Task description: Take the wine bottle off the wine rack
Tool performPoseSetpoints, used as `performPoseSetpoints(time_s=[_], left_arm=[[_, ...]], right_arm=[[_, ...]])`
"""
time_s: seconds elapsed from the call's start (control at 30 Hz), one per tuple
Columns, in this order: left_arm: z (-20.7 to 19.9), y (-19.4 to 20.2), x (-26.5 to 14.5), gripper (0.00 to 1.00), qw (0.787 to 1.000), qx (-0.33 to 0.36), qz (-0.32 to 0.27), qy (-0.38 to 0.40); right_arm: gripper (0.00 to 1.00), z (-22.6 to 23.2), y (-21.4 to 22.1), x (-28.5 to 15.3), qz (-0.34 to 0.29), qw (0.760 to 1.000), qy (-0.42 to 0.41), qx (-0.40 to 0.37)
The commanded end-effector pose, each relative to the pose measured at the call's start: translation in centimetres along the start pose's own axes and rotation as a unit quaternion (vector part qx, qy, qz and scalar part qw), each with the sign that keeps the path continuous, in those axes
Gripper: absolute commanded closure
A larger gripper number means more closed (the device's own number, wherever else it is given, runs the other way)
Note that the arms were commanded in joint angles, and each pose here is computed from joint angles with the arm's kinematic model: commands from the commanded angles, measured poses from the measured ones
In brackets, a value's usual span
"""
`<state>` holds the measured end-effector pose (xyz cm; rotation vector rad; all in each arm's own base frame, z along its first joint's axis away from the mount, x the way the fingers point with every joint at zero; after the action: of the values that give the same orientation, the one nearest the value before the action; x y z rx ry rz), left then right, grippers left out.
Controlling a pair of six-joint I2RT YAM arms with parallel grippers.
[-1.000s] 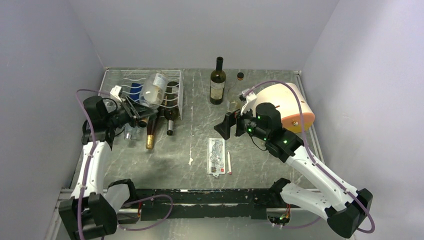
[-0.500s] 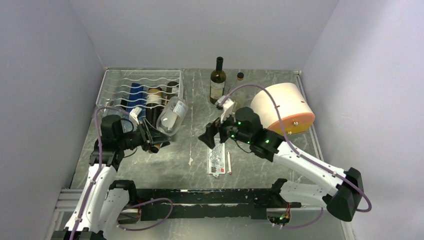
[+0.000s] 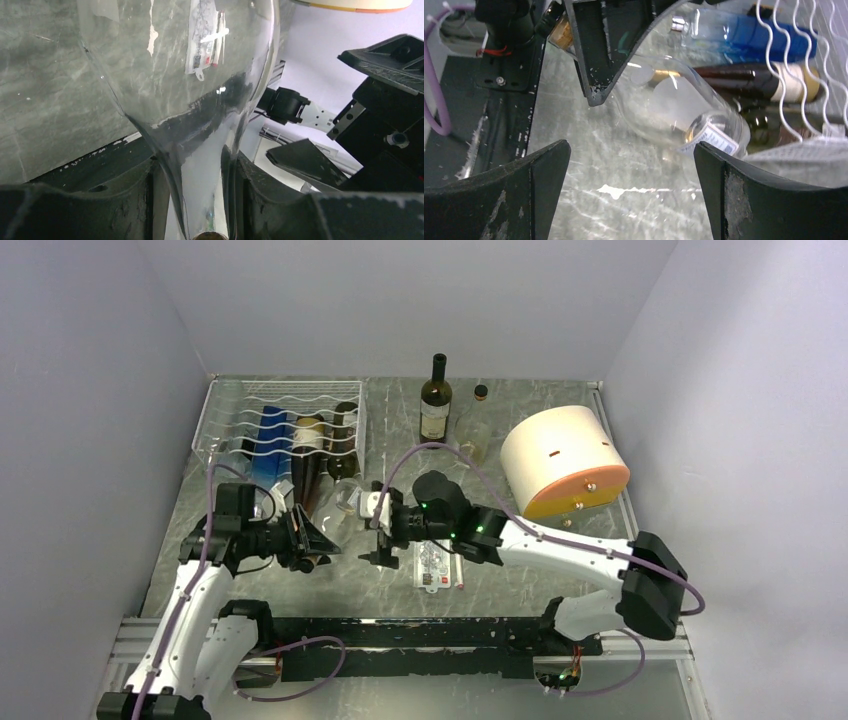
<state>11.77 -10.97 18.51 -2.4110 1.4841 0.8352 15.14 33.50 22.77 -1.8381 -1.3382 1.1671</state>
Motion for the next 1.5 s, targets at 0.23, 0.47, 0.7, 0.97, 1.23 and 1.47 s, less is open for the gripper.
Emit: performPoseSetpoints(time_s=[0.23, 0.47, 0.7, 0.97, 1.23, 1.47], left_arm=[[-3.8, 0.0, -1.7, 0.93, 0.99, 0.136, -0.009, 0.045], [-4.1, 0.6, -1.1, 0.93, 0.99, 0.141, 0.013, 0.028], [-5.4, 0.9, 0.1, 0.92, 0.986, 0.168, 0.018, 0.015], [-5.6, 1.3, 1.6, 0.84, 0.983, 0.182, 0.022, -0.007], [-7.5, 1.7, 1.2, 0.59, 0.976, 0.212, 0.02, 0.034], [-7.4, 1.9, 1.7, 0.5, 0.973, 0.219, 0.035, 0.057]], right_arm=[[0.0, -0.6, -2.6, 5.4, -0.098, 0.974, -0.063, -0.195], [0.0, 0.1, -2.3, 7.2, -0.083, 0.97, -0.061, -0.222], [0.03, 1.3, -0.5, 7.5, -0.076, 0.973, -0.06, -0.208], [0.1, 3.3, 2.0, 7.6, -0.077, 0.983, -0.059, -0.158], [0.22, 3.6, 2.6, 8.1, -0.084, 0.986, -0.047, -0.139], [0.32, 3.5, 2.2, 8.3, -0.112, 0.986, -0.022, -0.118]])
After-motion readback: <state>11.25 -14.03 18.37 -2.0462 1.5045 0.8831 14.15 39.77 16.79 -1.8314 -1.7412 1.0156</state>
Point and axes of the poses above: each gripper's point midway between its finger pads, its own x axis out along the fingers, its own z axis along the line the jaws close on, y = z × x, the point moved 6 cm from there along -x, back along the fingers, and after that the axes turned 14 degrees about -x, right-handed, at the moved point
